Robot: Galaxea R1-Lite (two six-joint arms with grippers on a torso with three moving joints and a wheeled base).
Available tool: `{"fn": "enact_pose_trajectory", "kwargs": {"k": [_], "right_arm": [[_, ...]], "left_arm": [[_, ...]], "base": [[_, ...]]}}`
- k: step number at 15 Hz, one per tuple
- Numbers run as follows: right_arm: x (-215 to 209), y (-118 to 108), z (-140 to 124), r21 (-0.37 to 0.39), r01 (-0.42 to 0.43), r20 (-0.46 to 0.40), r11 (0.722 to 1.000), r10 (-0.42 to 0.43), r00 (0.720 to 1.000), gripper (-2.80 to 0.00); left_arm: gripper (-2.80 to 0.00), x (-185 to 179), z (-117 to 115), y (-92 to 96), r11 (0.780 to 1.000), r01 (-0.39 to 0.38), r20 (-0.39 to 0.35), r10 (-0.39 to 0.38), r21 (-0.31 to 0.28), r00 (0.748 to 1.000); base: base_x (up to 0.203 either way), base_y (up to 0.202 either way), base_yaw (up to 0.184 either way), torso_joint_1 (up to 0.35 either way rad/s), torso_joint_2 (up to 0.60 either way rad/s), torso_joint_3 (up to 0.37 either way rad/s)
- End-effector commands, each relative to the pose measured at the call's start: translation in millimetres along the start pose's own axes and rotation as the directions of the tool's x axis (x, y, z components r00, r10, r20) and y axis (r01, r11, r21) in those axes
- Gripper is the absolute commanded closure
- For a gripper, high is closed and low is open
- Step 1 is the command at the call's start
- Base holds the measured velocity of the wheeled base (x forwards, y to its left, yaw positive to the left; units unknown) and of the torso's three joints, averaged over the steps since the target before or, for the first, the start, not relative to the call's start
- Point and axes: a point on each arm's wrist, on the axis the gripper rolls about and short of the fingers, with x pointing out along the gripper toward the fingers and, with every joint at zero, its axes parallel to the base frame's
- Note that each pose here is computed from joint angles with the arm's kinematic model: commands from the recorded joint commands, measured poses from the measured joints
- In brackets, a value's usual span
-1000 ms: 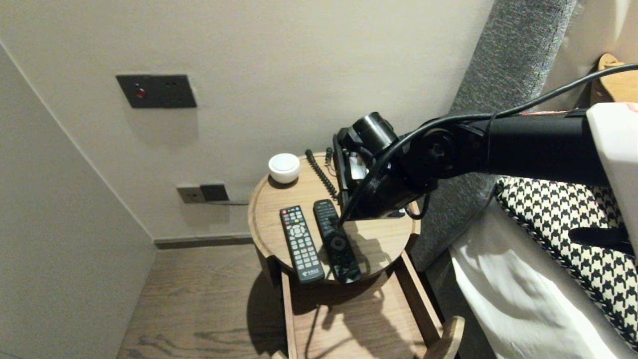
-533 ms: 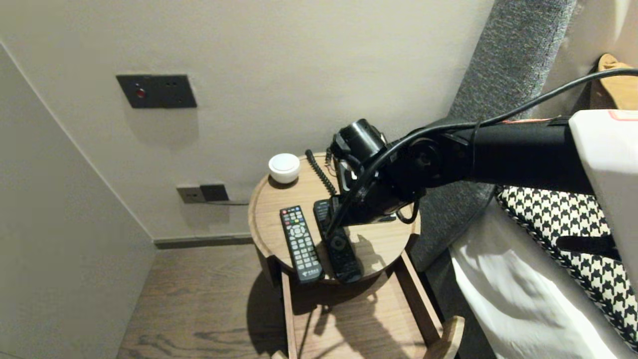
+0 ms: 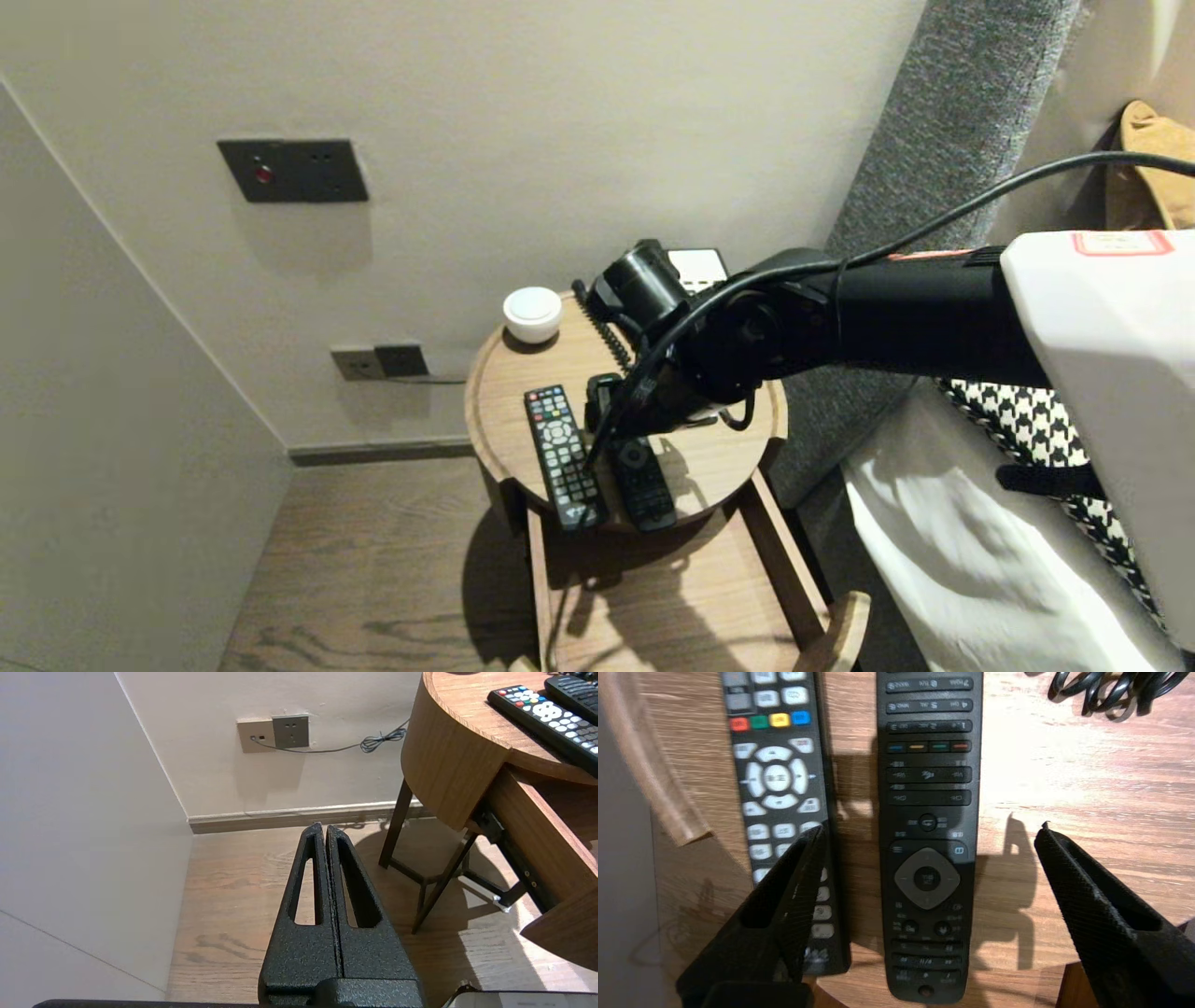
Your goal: Put the remote controls on the table in the drawer one by one
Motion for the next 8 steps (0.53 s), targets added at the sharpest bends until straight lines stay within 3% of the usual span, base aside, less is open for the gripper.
{"fn": "enact_pose_trajectory", "kwargs": {"k": [1, 8], "right_arm": [[7, -2, -1, 0.003, 0.013, -0.014, 1.000, -0.013, 1.000, -2.80], [20, -3, -3, 0.001, 0.022, -0.022, 1.000, -0.022, 1.000, -2.80]], "left_arm": [[0.00, 0, 0, 0.0, 1.000, -0.001, 0.000, 0.001, 0.000, 1.000], [0.00, 0, 0, 0.0, 1.000, -0.001, 0.000, 0.001, 0.000, 1.000]], "base": [[0.000, 0.000, 0.000, 0.000, 0.00, 0.000], [0.000, 0.000, 0.000, 0.000, 0.00, 0.000]]}}
